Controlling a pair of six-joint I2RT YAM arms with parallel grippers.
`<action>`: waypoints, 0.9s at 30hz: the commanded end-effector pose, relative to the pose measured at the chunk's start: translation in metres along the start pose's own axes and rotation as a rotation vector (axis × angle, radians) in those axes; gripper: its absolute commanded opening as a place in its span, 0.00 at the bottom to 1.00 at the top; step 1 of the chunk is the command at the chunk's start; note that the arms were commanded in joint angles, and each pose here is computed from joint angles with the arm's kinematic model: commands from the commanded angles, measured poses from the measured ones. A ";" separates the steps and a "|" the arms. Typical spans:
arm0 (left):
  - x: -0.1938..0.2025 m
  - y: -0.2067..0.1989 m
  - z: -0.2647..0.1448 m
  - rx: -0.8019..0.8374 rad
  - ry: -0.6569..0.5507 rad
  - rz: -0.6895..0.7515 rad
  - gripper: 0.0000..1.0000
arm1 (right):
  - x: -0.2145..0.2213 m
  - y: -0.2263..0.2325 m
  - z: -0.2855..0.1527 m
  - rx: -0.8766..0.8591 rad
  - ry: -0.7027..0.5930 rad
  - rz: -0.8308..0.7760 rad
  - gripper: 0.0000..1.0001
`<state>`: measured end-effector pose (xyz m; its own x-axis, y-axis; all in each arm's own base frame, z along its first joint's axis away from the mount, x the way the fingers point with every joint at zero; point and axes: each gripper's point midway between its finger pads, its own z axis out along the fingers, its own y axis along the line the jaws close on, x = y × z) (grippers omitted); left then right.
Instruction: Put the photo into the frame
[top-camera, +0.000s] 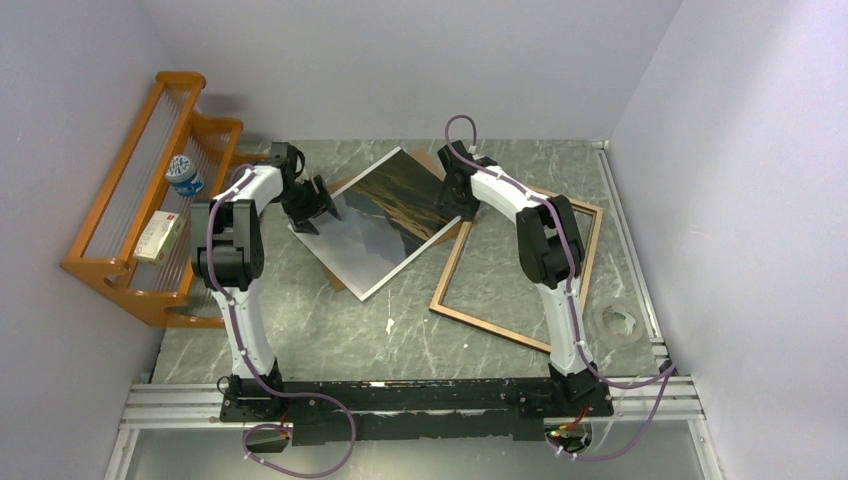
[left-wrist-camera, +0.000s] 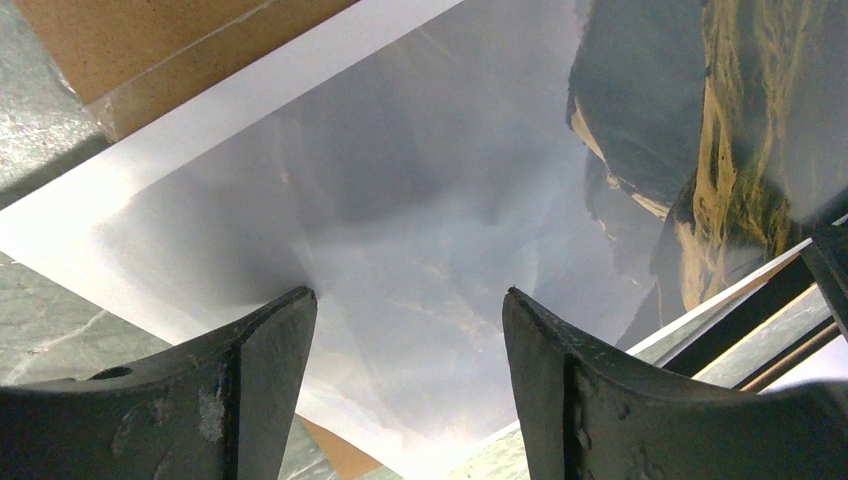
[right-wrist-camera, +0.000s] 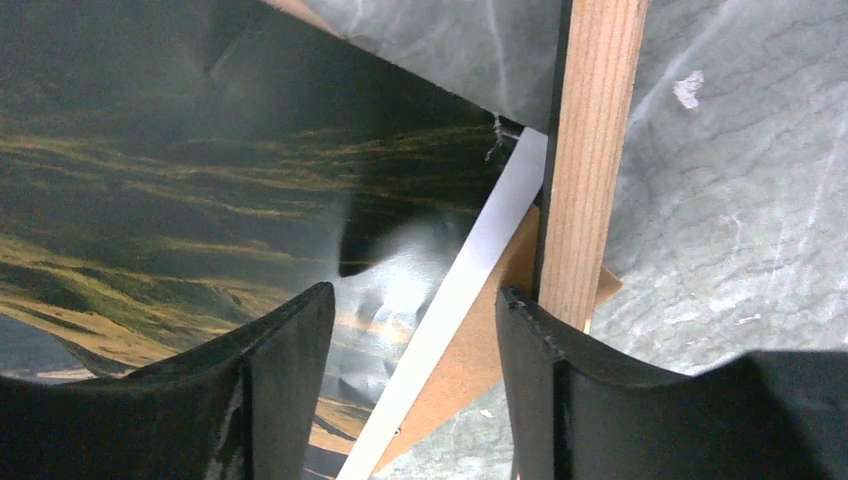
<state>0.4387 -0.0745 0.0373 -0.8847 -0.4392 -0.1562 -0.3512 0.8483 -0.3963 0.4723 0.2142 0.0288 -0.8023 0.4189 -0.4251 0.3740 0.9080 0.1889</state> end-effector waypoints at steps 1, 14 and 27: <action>-0.009 0.019 0.012 -0.084 -0.004 0.028 0.75 | -0.012 -0.015 0.002 0.046 -0.003 0.048 0.66; -0.046 -0.009 -0.003 0.062 -0.082 0.062 0.76 | -0.059 -0.022 0.022 0.024 -0.063 0.248 0.69; -0.058 -0.017 -0.001 0.096 -0.108 0.085 0.77 | -0.063 -0.011 0.050 -0.105 -0.004 0.342 0.69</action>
<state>0.4797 -0.0619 0.0474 -0.8749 -0.4194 -0.2424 -0.2816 0.8475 -0.4499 0.5392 0.1713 0.0272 -0.6312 0.6642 -0.4006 0.5797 0.7471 0.3254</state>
